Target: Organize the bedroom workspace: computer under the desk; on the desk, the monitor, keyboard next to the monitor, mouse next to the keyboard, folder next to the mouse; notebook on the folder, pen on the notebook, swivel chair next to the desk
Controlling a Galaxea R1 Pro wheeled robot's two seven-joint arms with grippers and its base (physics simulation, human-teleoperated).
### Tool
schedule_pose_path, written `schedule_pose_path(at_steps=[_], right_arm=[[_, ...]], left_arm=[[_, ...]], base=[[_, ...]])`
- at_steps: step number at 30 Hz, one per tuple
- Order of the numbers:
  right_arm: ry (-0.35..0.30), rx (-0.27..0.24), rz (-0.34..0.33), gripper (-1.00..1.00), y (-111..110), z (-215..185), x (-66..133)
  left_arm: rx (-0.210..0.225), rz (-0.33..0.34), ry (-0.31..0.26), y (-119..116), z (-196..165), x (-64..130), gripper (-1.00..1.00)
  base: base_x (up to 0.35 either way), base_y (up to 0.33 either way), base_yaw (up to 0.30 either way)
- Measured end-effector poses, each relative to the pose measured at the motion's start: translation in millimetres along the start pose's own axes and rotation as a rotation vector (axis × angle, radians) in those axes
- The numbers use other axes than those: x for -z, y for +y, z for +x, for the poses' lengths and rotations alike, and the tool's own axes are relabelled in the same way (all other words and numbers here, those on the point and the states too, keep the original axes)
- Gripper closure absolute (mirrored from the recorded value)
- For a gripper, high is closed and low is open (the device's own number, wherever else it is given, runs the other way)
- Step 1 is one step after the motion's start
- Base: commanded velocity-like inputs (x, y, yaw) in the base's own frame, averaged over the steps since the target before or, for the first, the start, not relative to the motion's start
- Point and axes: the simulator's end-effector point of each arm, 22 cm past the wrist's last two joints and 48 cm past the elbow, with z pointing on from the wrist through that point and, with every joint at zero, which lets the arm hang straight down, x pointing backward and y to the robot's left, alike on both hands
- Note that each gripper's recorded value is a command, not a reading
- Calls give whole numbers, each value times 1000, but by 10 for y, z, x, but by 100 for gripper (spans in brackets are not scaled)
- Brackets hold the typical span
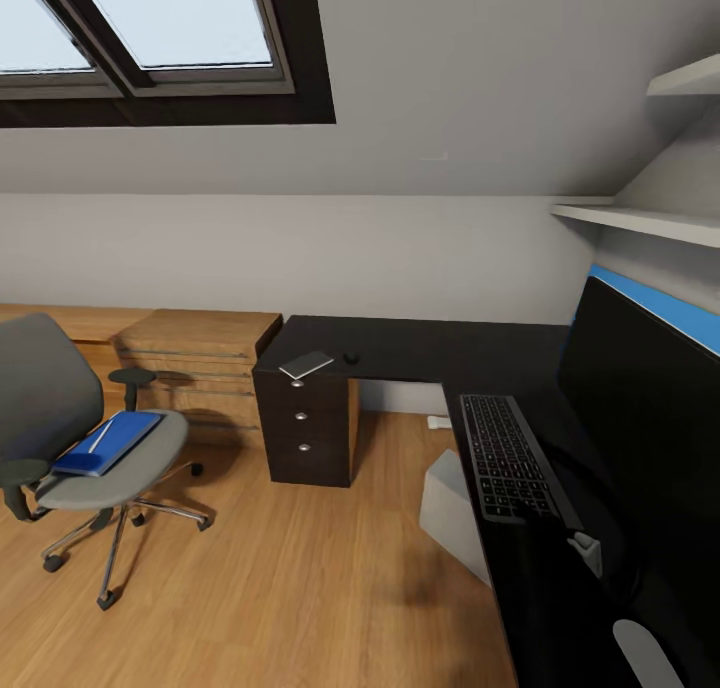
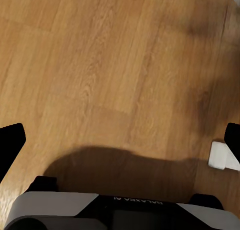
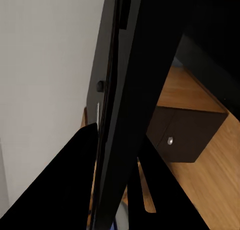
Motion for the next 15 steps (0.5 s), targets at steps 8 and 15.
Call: schedule_pose_path(at_steps=[8, 15], right_arm=[[2, -1, 4, 100, -19, 6, -2], [0, -2, 6, 100, -25, 5, 0]], left_arm=[[0, 0, 0, 0, 0, -2, -100], [0, 0, 0, 0, 0, 0, -100]], base=[[-72, 0, 0], [-78, 0, 0]])
